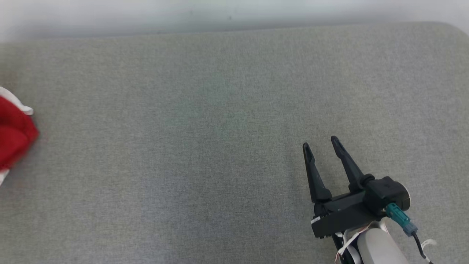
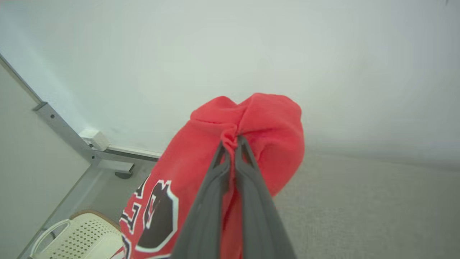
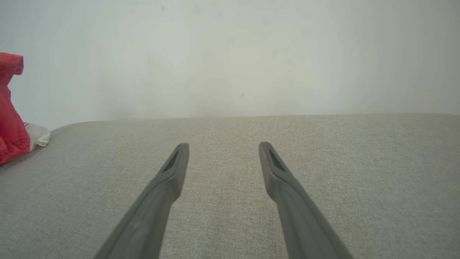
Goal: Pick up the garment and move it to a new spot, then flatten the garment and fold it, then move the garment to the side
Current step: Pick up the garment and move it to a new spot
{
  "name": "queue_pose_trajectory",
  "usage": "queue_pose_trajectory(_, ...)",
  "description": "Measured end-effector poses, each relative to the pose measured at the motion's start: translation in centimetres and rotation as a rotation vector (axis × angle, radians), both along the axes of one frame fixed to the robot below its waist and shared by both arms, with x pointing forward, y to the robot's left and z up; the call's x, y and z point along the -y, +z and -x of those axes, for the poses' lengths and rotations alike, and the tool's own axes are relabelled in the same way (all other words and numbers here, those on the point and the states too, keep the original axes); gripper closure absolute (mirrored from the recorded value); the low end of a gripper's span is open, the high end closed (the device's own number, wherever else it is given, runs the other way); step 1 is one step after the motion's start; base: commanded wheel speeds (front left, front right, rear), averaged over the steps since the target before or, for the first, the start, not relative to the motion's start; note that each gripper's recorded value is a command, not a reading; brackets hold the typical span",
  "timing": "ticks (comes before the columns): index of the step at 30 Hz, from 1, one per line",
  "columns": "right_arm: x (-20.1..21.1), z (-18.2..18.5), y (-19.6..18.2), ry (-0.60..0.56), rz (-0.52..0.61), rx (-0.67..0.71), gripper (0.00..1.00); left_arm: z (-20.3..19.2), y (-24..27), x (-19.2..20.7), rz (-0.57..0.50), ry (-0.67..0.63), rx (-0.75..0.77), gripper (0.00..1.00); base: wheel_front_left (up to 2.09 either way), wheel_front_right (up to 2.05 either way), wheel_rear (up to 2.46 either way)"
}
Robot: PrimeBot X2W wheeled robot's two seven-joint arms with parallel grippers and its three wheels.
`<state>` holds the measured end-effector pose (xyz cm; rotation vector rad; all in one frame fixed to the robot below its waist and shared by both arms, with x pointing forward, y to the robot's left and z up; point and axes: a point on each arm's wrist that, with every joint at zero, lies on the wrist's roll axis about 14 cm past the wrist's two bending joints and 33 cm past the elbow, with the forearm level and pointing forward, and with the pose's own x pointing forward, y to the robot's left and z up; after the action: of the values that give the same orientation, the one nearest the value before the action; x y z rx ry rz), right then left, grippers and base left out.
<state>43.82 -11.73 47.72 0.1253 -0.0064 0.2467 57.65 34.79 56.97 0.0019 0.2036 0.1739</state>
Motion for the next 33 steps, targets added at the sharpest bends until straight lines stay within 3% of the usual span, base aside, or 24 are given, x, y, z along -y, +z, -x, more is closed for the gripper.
queue_pose_trajectory(7, 0.3, 0.6, 1.5, -0.011, -0.014, 0.034, 0.0, -1.4, 10.9, 7.7, -0.03, -0.214, 0.274, 1.0, 0.0, 0.0, 0.0)
queue_pose_trajectory(17, 3.7, 1.8, 1.9, -0.11, -0.016, 0.035, 0.0, 0.4, 19.2, 23.4, -0.002, -0.598, 0.476, 1.0, 0.0, 0.0, 0.0)
queue_pose_trajectory(26, 7.1, 3.5, 2.3, -0.208, -0.01, 0.039, 0.0, 4.8, 20.8, 34.8, 0.087, -0.893, 0.535, 1.0, 0.0, 0.0, 0.0)
queue_pose_trajectory(33, 8.7, 4.2, 2.3, -0.255, -0.003, 0.038, 0.0, 5.6, 14.8, 37.3, 0.168, -0.943, 0.407, 1.0, 0.0, 0.0, 0.0)
